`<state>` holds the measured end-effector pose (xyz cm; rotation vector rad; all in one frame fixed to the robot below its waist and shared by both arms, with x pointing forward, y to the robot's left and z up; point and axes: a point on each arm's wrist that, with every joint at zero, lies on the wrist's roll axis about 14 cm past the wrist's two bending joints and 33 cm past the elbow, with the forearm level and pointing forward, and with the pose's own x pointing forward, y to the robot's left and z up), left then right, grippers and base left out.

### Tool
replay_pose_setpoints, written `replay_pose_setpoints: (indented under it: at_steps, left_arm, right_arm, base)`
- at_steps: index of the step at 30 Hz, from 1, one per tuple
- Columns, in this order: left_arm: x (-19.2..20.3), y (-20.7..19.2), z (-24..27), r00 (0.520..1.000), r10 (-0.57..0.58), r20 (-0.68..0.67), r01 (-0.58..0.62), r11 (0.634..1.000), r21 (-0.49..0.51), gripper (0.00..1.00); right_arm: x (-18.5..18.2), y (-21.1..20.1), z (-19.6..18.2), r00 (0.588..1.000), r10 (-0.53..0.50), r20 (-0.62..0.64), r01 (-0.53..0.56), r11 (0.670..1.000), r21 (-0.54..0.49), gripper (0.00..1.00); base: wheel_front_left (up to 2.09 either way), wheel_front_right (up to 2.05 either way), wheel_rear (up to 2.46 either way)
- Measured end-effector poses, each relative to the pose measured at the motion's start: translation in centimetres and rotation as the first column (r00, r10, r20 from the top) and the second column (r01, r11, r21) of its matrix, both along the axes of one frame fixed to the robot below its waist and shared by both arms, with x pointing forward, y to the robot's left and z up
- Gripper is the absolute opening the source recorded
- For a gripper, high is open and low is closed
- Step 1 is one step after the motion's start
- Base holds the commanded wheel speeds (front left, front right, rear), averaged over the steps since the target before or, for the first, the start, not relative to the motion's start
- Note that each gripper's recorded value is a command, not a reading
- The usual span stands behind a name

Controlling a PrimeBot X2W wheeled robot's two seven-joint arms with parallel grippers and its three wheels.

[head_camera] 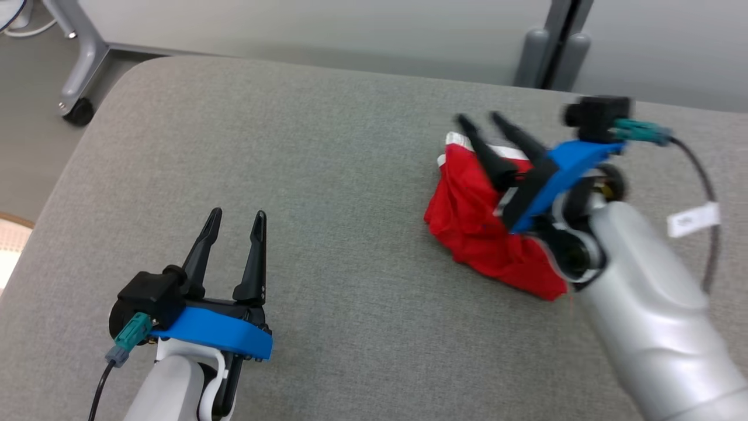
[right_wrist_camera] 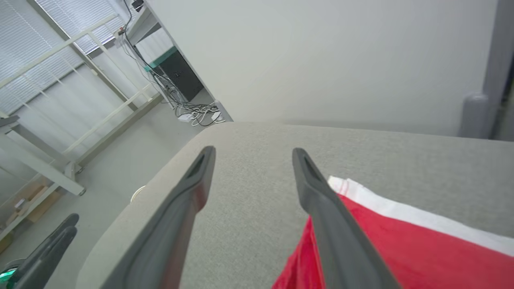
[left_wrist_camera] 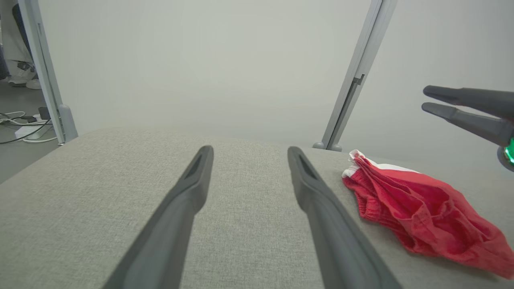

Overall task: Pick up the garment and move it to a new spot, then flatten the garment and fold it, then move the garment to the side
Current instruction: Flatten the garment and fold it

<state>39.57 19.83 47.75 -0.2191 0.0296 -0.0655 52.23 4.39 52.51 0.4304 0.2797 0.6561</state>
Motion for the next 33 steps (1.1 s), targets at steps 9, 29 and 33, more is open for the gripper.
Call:
replay_pose_setpoints:
  at_steps: [9,29,33]
  left_arm:
    - [0.2,-1.2,0.5,0.999,-0.037,0.020,0.037,0.999,0.000,1.00]
    - [0.4,-0.4,-0.4,1.000,-0.026,-0.013,0.026,1.000,0.016,1.00]
    - [0.4,-0.1,-0.2,1.000,-0.021,-0.007,0.021,1.000,0.018,1.00]
  right_arm:
    - [0.4,-13.9,-3.7,0.962,-0.270,0.053,0.274,0.932,-0.237,1.00]
    - [-4.9,-2.4,-10.7,0.992,0.127,0.013,-0.100,0.838,-0.536,0.00]
    - [-8.3,1.2,-11.3,0.973,0.222,-0.064,-0.225,0.849,-0.478,0.00]
  base:
    - [0.00,0.00,0.00]
    - [0.00,0.00,0.00]
    - [0.00,0.00,0.00]
